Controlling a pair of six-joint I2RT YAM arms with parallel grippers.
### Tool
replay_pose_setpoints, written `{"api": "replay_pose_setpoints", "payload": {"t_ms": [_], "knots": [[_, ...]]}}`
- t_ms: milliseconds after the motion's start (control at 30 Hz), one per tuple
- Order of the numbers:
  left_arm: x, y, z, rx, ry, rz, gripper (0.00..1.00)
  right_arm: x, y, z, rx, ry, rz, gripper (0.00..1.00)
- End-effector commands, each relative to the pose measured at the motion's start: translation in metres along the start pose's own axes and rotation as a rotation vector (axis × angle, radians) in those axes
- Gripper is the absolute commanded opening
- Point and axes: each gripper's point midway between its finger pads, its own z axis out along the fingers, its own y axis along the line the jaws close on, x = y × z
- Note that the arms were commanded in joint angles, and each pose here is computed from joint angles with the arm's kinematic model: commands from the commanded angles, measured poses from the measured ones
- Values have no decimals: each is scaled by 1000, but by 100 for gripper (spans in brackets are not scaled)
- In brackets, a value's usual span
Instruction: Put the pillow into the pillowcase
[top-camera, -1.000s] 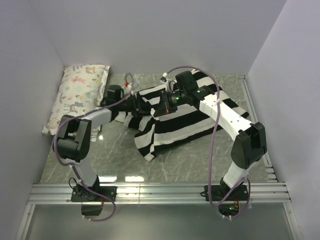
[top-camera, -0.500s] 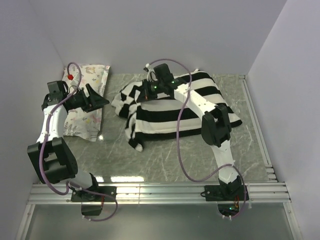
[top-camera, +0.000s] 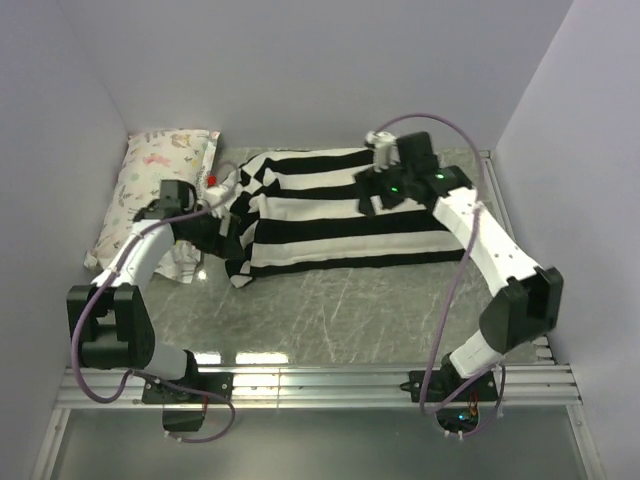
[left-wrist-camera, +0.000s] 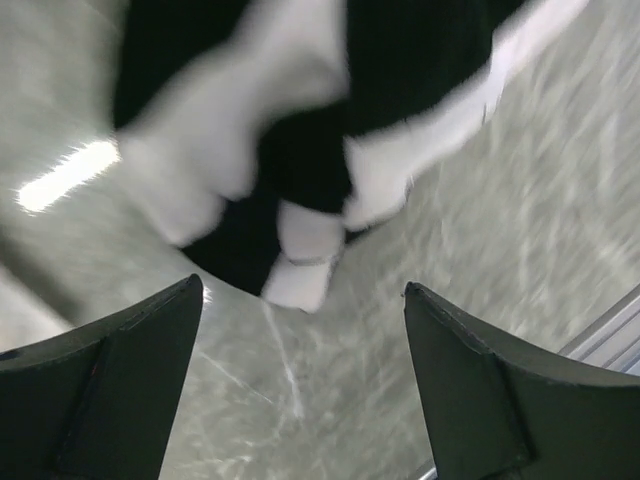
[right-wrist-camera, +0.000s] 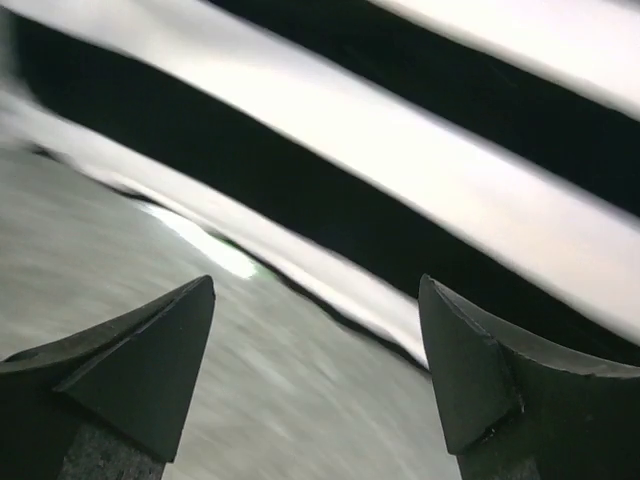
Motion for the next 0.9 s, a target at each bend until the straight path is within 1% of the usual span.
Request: {"api": "replay_pose_setpoints", "payload": {"t_ms": [0,33,67,100,167,200,267,300,367,400,433,500,533,667,767,800,867], "knots": [[26,8,12,-126,95,195,87,82,-89,-36,279,245,-133,89],[28,2,17,-121,100,217,88,107,-115,-52,326,290,-77,89],[28,3,22,-127,94,228,88,119,-129,-59,366,313,-73,89],[30,5,25,-146,105,232,88,137,-140,-68,382,343,-94,89],[34,5,32,-153,123,249,88,155,-167,-82,430,358,-79,89],[37,6,36,-156,142,247,88,171,-176,-87,433,393,-87,90],[43,7,43,-147,170,240,88,185,-189,-89,441,411,-103,90],[44,5,45,-137,175,236,88,201,-188,-85,421,439,-104,90],[45,6,48,-138,184,226,88,209,-200,-79,452,439,-147,91],[47,5,48,-134,187,226,88,227,-201,-74,454,470,-147,91],[49,6,48,-139,192,226,88,224,-213,-70,498,453,-165,91],[50,7,48,-144,189,233,89,235,-221,-58,507,470,-164,91],[53,7,48,-143,197,233,89,231,-231,-54,544,454,-168,91],[56,8,49,-142,209,225,90,227,-248,-33,563,431,-135,91],[55,12,53,-154,202,238,90,236,-251,-20,525,465,-115,84],[55,13,54,-156,203,240,90,243,-251,-15,507,488,-112,76],[60,19,63,-162,235,233,90,253,-247,-12,475,513,-93,64]]}}
